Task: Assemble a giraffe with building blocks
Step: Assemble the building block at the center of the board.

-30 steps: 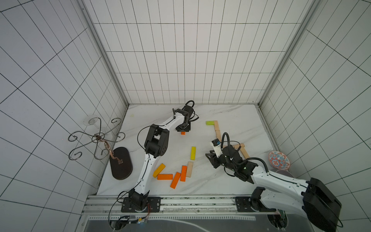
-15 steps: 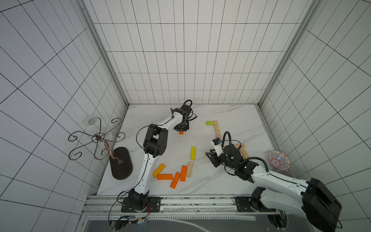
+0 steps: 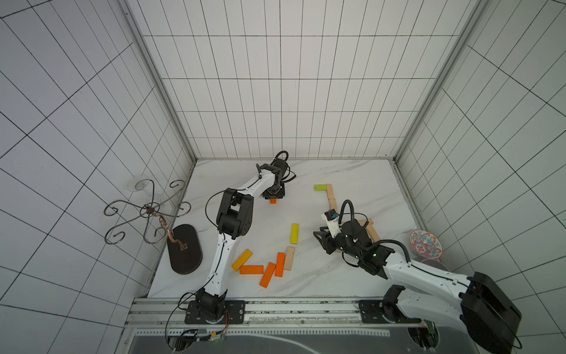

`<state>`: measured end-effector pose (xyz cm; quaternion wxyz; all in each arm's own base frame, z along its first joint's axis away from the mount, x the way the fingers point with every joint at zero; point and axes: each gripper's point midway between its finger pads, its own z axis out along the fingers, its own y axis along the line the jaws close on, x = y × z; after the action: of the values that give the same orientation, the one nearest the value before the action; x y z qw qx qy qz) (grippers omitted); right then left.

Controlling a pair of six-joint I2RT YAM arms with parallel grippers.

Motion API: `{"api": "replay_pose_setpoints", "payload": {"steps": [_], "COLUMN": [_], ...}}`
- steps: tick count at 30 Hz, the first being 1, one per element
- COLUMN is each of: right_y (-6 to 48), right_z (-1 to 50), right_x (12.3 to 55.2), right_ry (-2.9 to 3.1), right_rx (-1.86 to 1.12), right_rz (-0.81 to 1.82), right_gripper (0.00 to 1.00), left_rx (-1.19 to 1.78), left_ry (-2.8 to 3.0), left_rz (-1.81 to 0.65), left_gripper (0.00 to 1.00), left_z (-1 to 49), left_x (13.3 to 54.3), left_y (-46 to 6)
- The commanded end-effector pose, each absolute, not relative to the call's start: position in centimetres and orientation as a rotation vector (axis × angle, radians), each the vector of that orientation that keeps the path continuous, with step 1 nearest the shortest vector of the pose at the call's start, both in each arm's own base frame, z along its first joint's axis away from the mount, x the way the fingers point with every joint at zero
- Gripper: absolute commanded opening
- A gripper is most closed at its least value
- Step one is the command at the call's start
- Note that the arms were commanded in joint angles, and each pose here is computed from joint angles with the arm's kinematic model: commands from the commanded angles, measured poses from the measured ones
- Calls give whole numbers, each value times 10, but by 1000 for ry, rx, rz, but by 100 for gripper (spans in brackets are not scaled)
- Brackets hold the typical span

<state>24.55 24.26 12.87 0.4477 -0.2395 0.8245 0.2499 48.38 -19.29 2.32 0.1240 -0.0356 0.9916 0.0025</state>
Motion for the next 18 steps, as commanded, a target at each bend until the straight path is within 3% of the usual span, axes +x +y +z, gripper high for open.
{"api": "replay_pose_setpoints", "payload": {"steps": [1,18], "right_y": [248,248], "right_z": [144,142], "right_x": [252,251], "right_ry": [1997,2003], "right_rx": [-576,-575], "right_rz": [646,655], "right_gripper": [38,38], "left_rx": [-138,-152], "left_ry": [2935,2932], "left_rz": [39,50], "left_gripper": [45,33], "left_z": [9,12], "left_x": [474,474], "left_y": [-185,-180]}}
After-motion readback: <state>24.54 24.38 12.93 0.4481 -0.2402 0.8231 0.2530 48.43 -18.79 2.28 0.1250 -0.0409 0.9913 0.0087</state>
